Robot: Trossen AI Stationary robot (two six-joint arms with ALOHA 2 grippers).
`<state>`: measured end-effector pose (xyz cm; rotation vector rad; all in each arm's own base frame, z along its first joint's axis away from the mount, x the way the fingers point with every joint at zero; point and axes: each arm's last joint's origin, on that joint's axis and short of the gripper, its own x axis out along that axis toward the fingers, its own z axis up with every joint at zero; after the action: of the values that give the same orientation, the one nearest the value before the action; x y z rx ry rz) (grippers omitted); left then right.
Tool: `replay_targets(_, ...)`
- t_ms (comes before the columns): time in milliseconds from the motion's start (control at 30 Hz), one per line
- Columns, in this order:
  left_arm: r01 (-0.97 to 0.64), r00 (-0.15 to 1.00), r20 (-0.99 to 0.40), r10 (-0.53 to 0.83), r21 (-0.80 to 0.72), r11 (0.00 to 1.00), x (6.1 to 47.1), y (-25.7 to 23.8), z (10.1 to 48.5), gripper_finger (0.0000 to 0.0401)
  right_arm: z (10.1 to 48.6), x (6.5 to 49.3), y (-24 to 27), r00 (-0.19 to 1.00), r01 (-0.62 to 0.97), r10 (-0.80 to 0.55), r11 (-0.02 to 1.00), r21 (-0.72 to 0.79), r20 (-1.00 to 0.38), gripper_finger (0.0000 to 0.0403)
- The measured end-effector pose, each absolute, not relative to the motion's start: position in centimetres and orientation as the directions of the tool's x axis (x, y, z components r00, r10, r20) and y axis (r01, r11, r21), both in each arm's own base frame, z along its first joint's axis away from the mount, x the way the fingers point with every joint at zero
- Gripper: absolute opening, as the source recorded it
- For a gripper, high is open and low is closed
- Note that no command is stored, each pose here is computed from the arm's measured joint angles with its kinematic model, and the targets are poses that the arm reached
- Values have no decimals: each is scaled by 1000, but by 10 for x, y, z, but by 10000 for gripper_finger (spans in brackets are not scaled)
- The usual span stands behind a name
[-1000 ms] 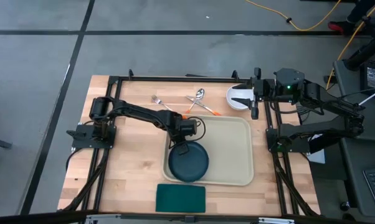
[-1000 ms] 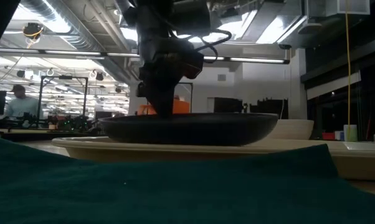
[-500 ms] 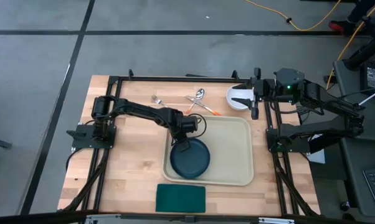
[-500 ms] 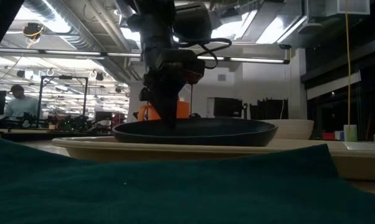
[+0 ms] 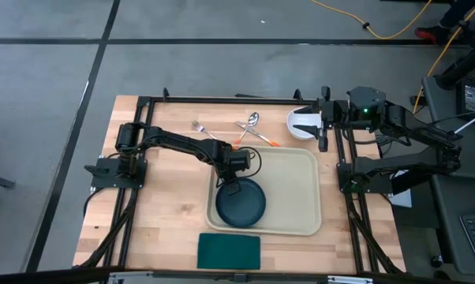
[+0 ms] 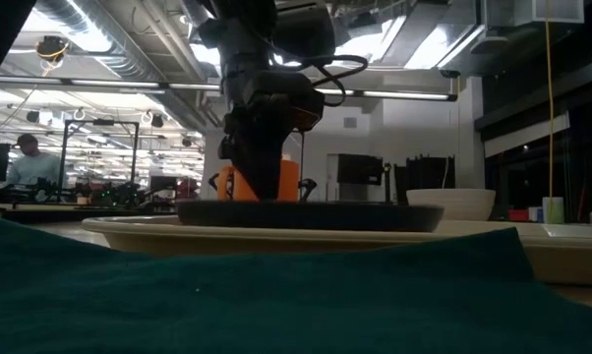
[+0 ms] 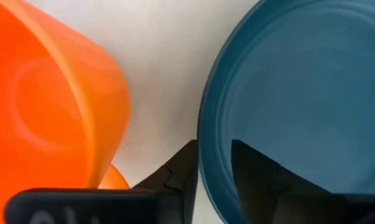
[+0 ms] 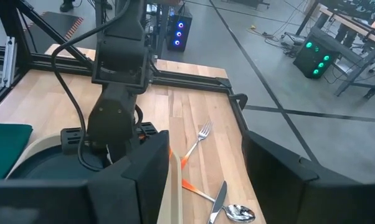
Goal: Set up tray
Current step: Put the black plate on the white tray below the orange mug, then put the white bowl on top of the black plate
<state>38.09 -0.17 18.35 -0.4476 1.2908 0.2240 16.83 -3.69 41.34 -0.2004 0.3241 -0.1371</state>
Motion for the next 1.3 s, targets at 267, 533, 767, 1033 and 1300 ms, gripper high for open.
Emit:
replay_targets(267, -438, 334, -936, -112, -259, 861, 385, -10, 210, 143, 411, 168, -37, 932, 96, -164, 972, -215, -325, 206)
replay_targets(533, -391, 577, -815, -57, -336, 857, 374, -34, 313, 136, 407, 166, -37, 917, 88, -161, 974, -209, -366, 206)
replay_targets(767, -377, 828, -529, 183, -284, 882, 309, -48, 424, 116, 409, 167, -37, 924, 92, -163, 973, -212, -346, 206)
replay_targets(1033, -462, 880, -216, 424, -174, 870, 210, -54, 493, 115, 412, 168, -37, 932, 100, -175, 966, -239, -316, 206)
replay_targets(1300, -371, 925, -145, 352, -134, 919, 168, -53, 510, 110, 405, 170, -47, 841, 312, -395, 913, -264, -370, 220)
